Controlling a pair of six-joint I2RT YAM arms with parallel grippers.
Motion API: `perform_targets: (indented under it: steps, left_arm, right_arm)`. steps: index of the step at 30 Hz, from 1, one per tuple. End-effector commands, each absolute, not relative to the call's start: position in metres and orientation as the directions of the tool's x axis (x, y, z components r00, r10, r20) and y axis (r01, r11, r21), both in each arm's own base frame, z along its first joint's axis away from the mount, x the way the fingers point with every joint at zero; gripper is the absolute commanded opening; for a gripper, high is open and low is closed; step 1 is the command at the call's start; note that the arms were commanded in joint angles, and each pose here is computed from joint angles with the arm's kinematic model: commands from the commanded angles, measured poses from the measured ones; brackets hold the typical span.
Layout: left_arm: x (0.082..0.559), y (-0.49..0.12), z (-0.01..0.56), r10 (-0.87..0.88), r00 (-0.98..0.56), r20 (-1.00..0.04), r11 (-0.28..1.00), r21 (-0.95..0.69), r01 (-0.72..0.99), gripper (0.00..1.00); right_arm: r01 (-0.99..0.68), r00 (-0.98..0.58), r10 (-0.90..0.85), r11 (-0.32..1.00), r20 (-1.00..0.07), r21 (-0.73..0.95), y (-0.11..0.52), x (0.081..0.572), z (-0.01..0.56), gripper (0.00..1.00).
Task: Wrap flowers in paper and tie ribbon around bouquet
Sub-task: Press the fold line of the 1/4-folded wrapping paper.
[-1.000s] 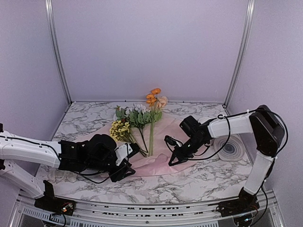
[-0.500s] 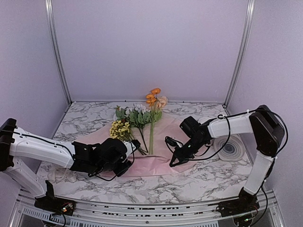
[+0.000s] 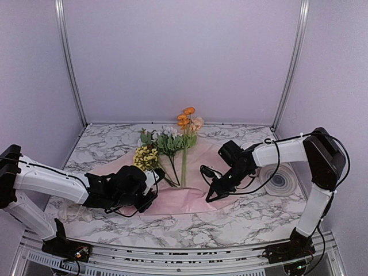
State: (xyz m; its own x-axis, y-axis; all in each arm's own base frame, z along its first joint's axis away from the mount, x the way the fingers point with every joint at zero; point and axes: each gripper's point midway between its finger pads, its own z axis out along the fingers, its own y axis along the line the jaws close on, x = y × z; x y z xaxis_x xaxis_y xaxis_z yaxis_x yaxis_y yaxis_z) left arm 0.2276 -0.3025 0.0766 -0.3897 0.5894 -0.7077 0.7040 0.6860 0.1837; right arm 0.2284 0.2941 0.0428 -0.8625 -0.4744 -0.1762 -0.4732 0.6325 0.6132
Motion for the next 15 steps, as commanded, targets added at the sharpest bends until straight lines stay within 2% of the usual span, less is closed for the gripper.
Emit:
perform_targets:
  steps: [1, 3, 4, 10, 13, 15]
  left_arm:
    - [0.220, -0.328, 0.097, 0.523, -0.340, -0.782, 0.623, 0.079, 0.778, 0.19]
    - [0.219, -0.329, 0.097, 0.510, -0.348, -0.787, 0.619, 0.054, 0.784, 0.02]
    - [0.221, -0.328, 0.095, 0.507, -0.356, -0.785, 0.622, 0.047, 0.781, 0.00]
    - [0.239, -0.312, 0.072, 0.511, -0.462, -0.724, 0.697, 0.034, 0.717, 0.00]
    - [0.242, -0.302, 0.052, 0.539, -0.518, -0.664, 0.721, 0.045, 0.692, 0.00]
    - [0.246, -0.305, 0.047, 0.549, -0.541, -0.638, 0.727, 0.045, 0.685, 0.00]
  right_arm:
    - [-0.502, -0.850, -0.482, 0.617, -0.213, 0.606, 0.297, 0.237, 0.055, 0.00]
    - [-0.508, -0.848, -0.479, 0.616, -0.225, 0.602, 0.298, 0.238, 0.059, 0.00]
    - [-0.511, -0.847, -0.477, 0.615, -0.233, 0.600, 0.298, 0.239, 0.061, 0.02]
    - [-0.527, -0.843, -0.471, 0.624, -0.260, 0.577, 0.295, 0.243, 0.070, 0.23]
    - [-0.548, -0.834, -0.461, 0.632, -0.303, 0.548, 0.296, 0.252, 0.084, 0.26]
    - [-0.568, -0.823, -0.443, 0.649, -0.356, 0.506, 0.295, 0.261, 0.101, 0.33]
